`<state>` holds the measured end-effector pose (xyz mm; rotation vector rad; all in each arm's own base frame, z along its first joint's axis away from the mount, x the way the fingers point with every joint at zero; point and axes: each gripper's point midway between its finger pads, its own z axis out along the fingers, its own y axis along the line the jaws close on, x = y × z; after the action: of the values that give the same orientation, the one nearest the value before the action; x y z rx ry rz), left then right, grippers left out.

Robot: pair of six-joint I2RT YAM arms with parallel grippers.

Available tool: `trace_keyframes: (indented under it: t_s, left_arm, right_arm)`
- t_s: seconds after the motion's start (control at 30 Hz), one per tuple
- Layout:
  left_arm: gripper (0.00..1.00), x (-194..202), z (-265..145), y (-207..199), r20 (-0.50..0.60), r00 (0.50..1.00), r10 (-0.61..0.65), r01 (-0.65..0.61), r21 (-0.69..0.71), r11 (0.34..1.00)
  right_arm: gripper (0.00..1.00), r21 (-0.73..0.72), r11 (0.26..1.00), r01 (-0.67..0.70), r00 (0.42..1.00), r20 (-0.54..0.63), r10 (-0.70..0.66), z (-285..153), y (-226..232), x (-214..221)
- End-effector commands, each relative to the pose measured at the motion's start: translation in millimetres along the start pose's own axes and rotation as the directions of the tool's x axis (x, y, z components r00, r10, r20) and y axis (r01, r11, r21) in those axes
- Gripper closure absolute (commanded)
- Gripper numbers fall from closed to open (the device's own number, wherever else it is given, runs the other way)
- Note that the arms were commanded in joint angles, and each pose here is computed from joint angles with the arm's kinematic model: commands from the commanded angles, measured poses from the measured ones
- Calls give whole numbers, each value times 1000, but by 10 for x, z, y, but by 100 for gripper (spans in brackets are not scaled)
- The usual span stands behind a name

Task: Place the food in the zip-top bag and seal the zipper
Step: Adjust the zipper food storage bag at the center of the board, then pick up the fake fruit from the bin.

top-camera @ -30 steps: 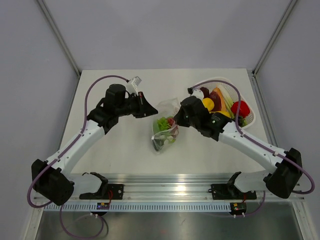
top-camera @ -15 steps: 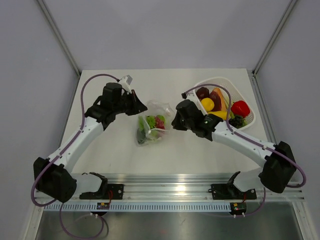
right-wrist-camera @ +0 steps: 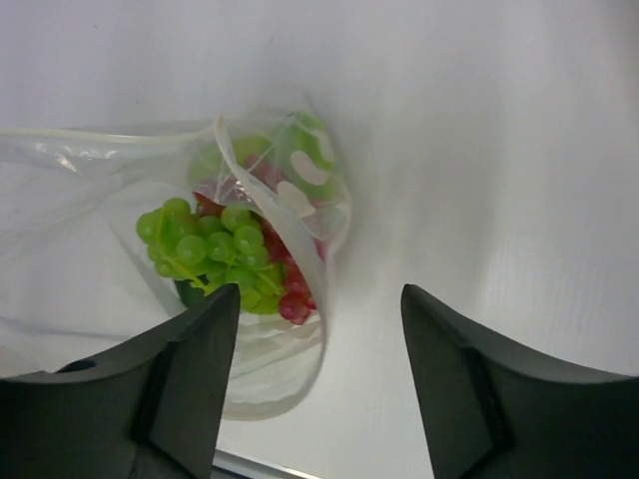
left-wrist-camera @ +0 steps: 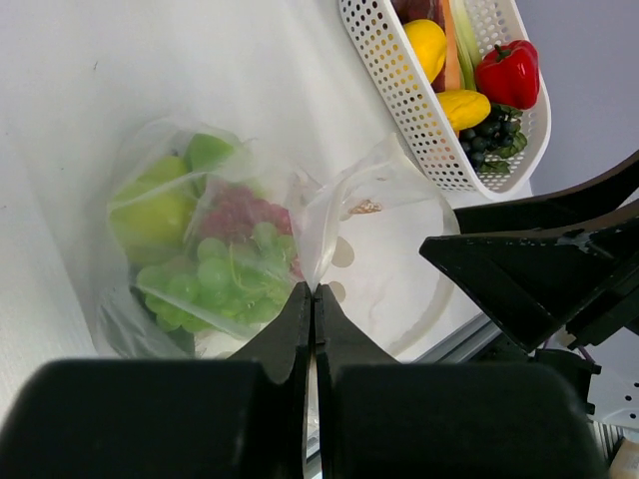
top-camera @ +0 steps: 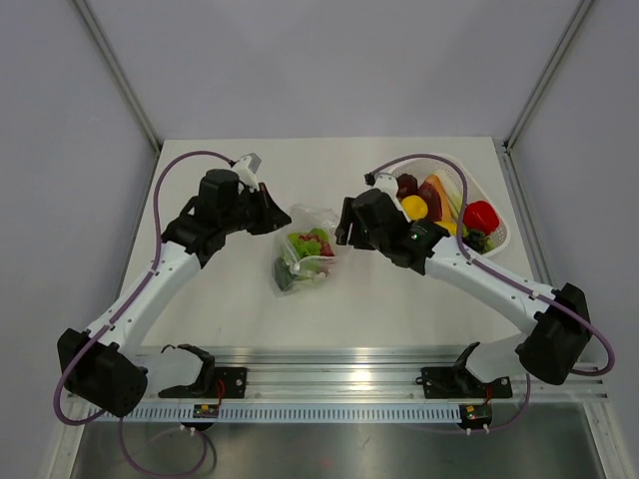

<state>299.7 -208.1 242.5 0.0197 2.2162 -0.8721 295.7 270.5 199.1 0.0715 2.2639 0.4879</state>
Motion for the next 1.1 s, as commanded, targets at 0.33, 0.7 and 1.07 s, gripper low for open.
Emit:
trace_keyframes:
  t_s: [0.33, 0.7, 1.07]
  left_arm:
    - [100, -198, -153, -260, 82, 996, 24, -31, 83, 996]
    - [100, -156, -126, -281, 74, 997, 12, -20, 110, 994]
    - [100, -127, -148, -264, 64, 997, 33, -39, 103, 994]
  right_arm:
    - [13, 302, 939, -166, 956, 283, 79, -675, -1522, -1012]
    - [12, 402, 772, -493, 870, 211, 445, 29, -2550, -714]
    - [15, 418, 699, -579, 810, 202, 550, 422, -2762, -512]
